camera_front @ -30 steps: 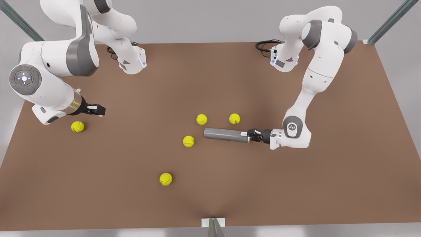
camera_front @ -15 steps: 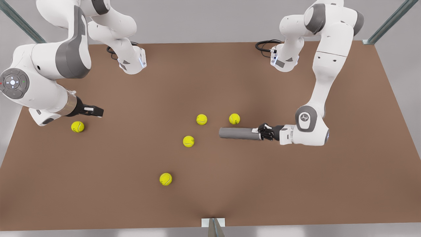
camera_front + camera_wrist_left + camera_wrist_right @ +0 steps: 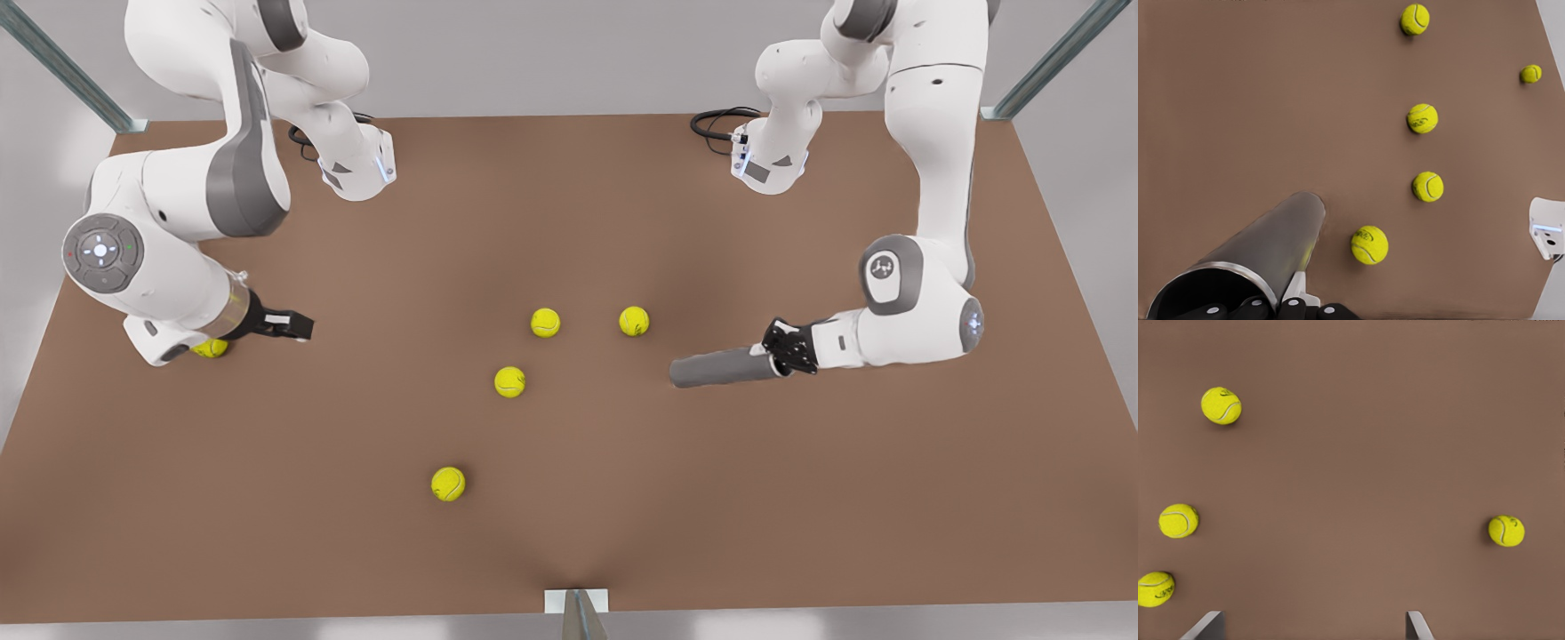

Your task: Put the tennis tube upright

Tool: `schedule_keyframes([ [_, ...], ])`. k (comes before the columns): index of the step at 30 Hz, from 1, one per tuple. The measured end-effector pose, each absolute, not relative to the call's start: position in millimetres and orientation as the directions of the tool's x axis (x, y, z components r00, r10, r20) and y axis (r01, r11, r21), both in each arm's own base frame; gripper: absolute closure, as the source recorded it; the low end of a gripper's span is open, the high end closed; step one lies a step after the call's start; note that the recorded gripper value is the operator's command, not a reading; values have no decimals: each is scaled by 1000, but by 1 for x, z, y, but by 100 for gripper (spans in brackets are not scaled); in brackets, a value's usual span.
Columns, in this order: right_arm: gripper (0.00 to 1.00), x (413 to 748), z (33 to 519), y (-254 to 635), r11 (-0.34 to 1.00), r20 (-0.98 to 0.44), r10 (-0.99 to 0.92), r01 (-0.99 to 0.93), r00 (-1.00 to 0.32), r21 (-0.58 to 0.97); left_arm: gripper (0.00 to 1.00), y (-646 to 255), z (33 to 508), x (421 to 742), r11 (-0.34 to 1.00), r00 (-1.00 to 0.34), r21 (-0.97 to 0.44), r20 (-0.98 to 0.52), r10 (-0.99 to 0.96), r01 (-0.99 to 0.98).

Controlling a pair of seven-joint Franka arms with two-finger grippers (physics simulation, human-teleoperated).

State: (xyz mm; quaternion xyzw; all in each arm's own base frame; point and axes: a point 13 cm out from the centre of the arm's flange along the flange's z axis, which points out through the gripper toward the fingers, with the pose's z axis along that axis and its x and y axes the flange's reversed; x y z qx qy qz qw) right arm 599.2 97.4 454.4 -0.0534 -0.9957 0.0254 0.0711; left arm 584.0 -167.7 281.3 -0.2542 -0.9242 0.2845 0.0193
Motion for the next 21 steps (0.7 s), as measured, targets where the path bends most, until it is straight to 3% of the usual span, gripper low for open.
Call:
schedule_keyframes([
  [11,0,608,475,105,992,68,97,92,-993,-84,79,-6,310,612,878,-888,-154,5,460,453],
  [21,0,606,472,114,993,71,85,79,-994,-87,79,25,264,618,910,-903,-24,115,413,413],
])
